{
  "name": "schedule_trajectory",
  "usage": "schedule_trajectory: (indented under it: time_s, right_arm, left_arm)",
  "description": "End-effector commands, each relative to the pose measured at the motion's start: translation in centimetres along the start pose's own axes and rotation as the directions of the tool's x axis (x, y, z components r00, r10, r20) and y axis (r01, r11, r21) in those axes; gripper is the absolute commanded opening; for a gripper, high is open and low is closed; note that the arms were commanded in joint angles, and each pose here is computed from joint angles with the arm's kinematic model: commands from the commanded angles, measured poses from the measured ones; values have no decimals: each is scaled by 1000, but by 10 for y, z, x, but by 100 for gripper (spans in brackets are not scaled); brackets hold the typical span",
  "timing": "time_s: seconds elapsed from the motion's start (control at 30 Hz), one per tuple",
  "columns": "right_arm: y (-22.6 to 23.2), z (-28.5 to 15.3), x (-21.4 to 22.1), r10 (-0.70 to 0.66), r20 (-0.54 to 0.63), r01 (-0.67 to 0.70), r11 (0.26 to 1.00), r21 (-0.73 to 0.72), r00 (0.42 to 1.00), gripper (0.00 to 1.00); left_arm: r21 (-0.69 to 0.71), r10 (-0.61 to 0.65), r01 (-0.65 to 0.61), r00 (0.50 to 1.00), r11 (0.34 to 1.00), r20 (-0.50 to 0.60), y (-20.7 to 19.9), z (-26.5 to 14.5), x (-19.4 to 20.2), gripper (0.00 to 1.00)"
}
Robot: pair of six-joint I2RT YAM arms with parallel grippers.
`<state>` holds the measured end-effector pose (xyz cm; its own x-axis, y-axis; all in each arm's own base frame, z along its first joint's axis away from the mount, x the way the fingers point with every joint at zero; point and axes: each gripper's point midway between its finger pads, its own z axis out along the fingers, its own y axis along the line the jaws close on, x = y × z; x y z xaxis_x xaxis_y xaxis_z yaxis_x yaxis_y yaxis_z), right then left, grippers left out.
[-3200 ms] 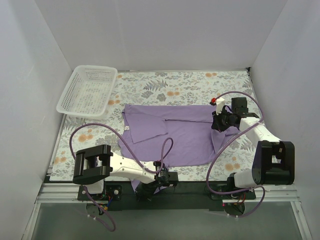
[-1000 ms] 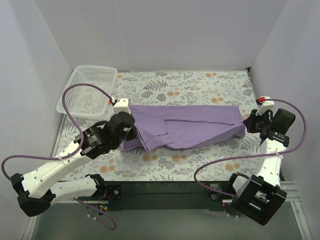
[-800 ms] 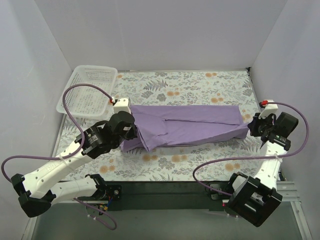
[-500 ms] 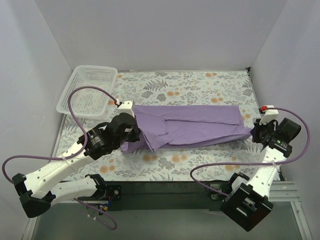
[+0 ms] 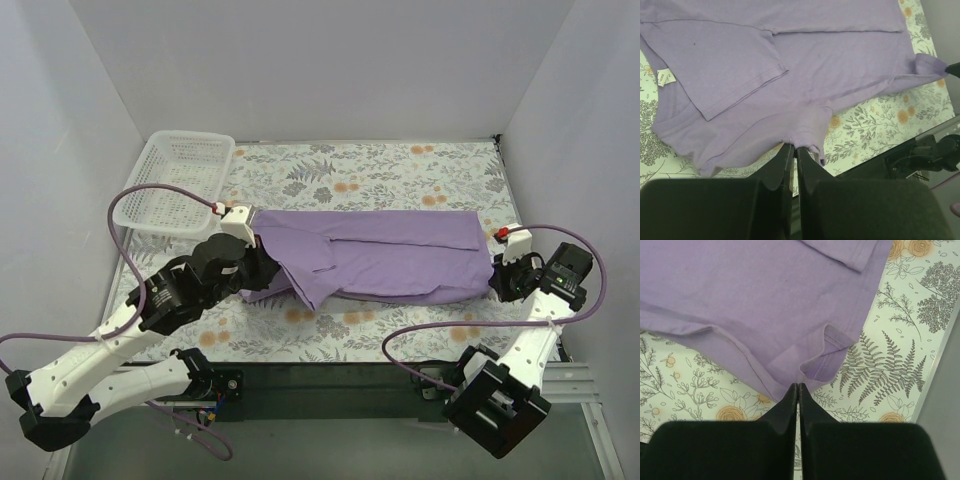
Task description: Fold and stack the t-shirts
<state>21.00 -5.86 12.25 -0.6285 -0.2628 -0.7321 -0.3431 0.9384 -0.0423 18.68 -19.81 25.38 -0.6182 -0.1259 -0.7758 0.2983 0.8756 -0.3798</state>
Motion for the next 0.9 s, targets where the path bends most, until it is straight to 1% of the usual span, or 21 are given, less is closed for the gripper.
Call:
schedule_trajectory:
  time_s: [0.0,0.1,0.23,0.37,0.47,0.57,0.63,0.73,0.83,0.87]
  right_arm:
    - [-4,-9,-7,-85,-8,85,996,-1,996,1]
    - [-8,-11,-4,-88,-32,89,996,19,996,1]
    - [-12,-12,-4,-60,-47,61,997,37,997,1]
    - [-13,-16,-9,-53,-38,55,997,47,998,1]
    - [-7,-21,-15,-95,-16,96,995,30,995,1]
    - [1,-23,-13,-119,-21,119,993,-2,993,1]
    - [-1,-20,-2,-110,-56,110,994,2,992,1]
    - [0,-10,17,-67,-115,65,998,-24,991,1]
    - [1,1,23,-14,-122,7,998,-60,992,1]
    - [0,3,22,1,-121,-9,998,-60,993,1]
  left_arm:
    - [50,-19,17,999,999,50,-5,-14,-12,0]
    - [51,-41,38,997,998,69,-1,-20,-13,0]
    - [41,-68,64,992,997,107,8,-32,-16,0]
    - [50,-72,68,992,996,100,10,-39,-13,0]
    - [59,-65,60,994,996,91,11,-41,-9,0]
    - [80,-49,44,996,996,71,8,-38,-3,0]
    - [99,-35,31,999,995,39,5,-34,6,0]
    - [113,-27,25,1000,993,10,0,-24,13,0]
    - [98,-35,35,999,995,-1,1,-14,19,0]
    - [80,-41,40,999,996,12,3,-11,17,0]
